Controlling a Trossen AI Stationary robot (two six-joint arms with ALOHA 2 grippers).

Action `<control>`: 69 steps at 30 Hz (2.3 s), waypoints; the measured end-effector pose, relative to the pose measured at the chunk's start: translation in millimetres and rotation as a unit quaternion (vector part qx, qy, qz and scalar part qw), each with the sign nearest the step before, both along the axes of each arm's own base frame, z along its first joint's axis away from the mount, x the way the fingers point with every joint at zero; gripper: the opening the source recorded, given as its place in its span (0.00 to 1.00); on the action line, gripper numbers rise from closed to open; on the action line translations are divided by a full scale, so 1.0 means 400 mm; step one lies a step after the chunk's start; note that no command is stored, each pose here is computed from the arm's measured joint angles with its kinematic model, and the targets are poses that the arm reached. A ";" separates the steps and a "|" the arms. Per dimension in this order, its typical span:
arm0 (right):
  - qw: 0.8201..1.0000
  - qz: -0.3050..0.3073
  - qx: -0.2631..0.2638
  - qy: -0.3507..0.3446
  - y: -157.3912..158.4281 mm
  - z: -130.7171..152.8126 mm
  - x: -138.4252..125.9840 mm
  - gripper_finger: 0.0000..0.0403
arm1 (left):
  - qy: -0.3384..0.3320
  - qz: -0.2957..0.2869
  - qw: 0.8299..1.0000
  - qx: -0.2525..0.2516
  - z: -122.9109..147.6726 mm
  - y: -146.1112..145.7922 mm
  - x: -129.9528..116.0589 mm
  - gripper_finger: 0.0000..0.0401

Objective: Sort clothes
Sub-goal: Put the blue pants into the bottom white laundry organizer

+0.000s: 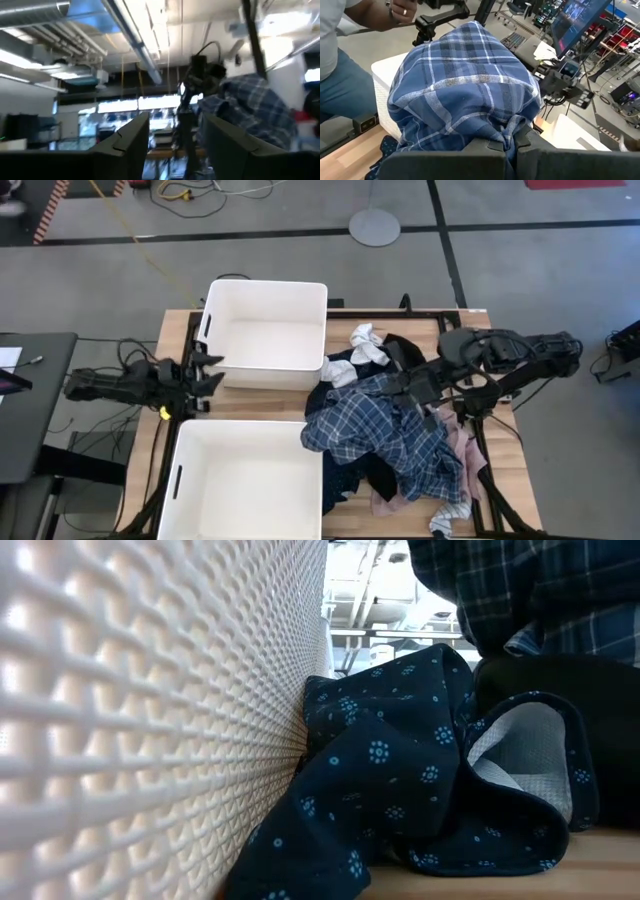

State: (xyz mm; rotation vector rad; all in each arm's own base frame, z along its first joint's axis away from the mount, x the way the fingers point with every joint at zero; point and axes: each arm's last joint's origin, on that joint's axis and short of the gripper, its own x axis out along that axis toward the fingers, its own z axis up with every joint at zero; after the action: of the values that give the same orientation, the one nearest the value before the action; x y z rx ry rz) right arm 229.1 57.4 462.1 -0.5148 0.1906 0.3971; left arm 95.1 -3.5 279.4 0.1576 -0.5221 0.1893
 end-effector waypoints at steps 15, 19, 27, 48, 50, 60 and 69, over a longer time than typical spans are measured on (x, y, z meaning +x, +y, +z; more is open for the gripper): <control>1.000 -0.010 -0.003 0.005 -0.001 -0.002 -0.002 0.01 | 0.223 0.033 0.974 0.028 0.224 -0.025 0.256 0.57; 1.000 -0.022 -0.010 -0.005 -0.013 0.006 -0.012 0.01 | 0.262 0.055 0.963 0.040 0.202 -0.031 0.325 0.54; 0.998 -0.041 -0.009 -0.040 -0.038 0.035 -0.052 0.01 | 0.247 0.043 0.967 0.037 0.215 -0.034 0.376 0.52; 0.991 -0.087 -0.051 -0.093 -0.087 0.036 0.028 0.01 | 0.210 -0.124 0.970 0.016 0.201 -0.045 0.444 0.97; 0.989 -0.085 -0.057 -0.105 -0.085 0.036 0.044 0.01 | 0.223 -0.121 0.967 0.008 0.190 -0.037 0.480 0.99; 0.989 -0.080 -0.072 -0.099 -0.079 0.007 0.106 0.01 | 0.235 -0.175 0.956 0.020 0.173 -0.030 0.676 1.00; 0.992 -0.074 -0.057 -0.090 -0.070 0.013 0.083 0.01 | 0.242 -0.168 0.953 0.070 0.157 -0.030 0.730 0.61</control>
State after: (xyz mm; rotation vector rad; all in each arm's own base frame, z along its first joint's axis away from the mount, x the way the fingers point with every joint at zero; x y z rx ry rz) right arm 262.4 29.4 467.4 -0.6408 0.0767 0.1940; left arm 387.1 -15.3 342.1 0.2412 -0.0654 -0.2196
